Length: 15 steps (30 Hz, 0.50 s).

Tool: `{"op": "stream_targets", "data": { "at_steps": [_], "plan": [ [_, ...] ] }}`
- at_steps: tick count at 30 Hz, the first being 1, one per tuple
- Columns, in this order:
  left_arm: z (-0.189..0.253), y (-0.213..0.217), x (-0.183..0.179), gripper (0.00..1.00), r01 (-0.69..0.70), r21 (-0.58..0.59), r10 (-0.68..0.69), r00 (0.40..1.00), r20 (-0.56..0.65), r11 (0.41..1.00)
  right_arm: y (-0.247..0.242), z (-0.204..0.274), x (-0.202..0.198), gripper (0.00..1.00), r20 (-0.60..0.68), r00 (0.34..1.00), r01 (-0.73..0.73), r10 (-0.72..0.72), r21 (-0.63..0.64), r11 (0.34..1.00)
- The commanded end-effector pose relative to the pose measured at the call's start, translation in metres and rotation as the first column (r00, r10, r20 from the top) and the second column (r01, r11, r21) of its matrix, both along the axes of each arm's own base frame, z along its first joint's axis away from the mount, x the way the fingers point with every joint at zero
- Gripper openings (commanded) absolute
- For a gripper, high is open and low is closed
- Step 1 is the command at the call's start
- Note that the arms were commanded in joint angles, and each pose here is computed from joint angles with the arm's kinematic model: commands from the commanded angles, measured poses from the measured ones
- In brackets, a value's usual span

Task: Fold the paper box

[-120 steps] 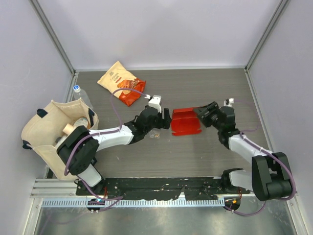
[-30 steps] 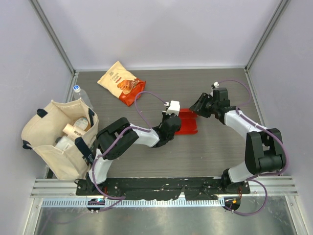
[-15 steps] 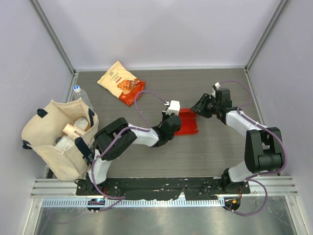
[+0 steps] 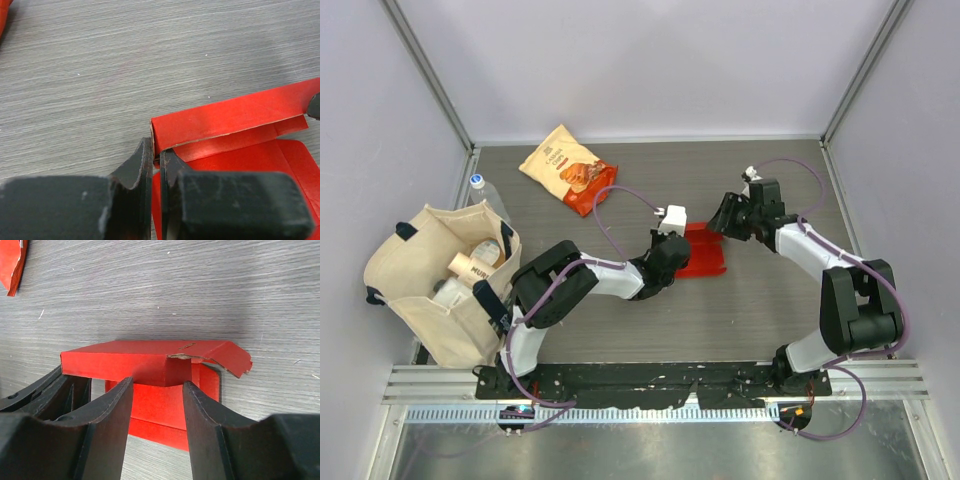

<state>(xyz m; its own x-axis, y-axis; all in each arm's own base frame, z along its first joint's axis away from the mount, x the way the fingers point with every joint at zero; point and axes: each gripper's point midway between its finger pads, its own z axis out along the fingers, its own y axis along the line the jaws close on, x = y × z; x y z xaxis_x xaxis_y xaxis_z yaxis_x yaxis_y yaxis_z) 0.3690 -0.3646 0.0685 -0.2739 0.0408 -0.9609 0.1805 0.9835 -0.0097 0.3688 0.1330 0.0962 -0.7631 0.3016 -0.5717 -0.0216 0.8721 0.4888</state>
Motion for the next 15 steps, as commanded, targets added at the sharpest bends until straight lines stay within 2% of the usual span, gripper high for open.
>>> {"op": "stream_targets", "data": {
  "at_steps": [1, 8, 10, 15],
  "plan": [
    [0.001, -0.002, -0.011, 0.00, 0.025, -0.023, -0.025, 0.999, -0.025, 0.999, 0.003, 0.020, 0.017, 0.51, 0.093, 0.996, -0.009, 0.009, -0.004, 1.000],
    [-0.001, -0.002, -0.012, 0.00, 0.037, -0.014, -0.038, 0.999, -0.034, 0.999, 0.019, 0.025, 0.022, 0.53, 0.112, 0.994, 0.003, -0.020, 0.153, 0.988],
    [-0.002, -0.002, -0.013, 0.00, 0.041, -0.014, -0.042, 0.998, -0.036, 0.999, 0.028, 0.035, 0.025, 0.53, 0.129, 0.991, -0.014, -0.020, 0.259, 0.966],
    [-0.003, -0.002, -0.013, 0.00, 0.048, 0.001, -0.048, 0.998, -0.038, 0.999, 0.029, 0.026, 0.026, 0.46, 0.082, 0.996, -0.009, -0.025, 0.398, 0.917]
  ]
}}
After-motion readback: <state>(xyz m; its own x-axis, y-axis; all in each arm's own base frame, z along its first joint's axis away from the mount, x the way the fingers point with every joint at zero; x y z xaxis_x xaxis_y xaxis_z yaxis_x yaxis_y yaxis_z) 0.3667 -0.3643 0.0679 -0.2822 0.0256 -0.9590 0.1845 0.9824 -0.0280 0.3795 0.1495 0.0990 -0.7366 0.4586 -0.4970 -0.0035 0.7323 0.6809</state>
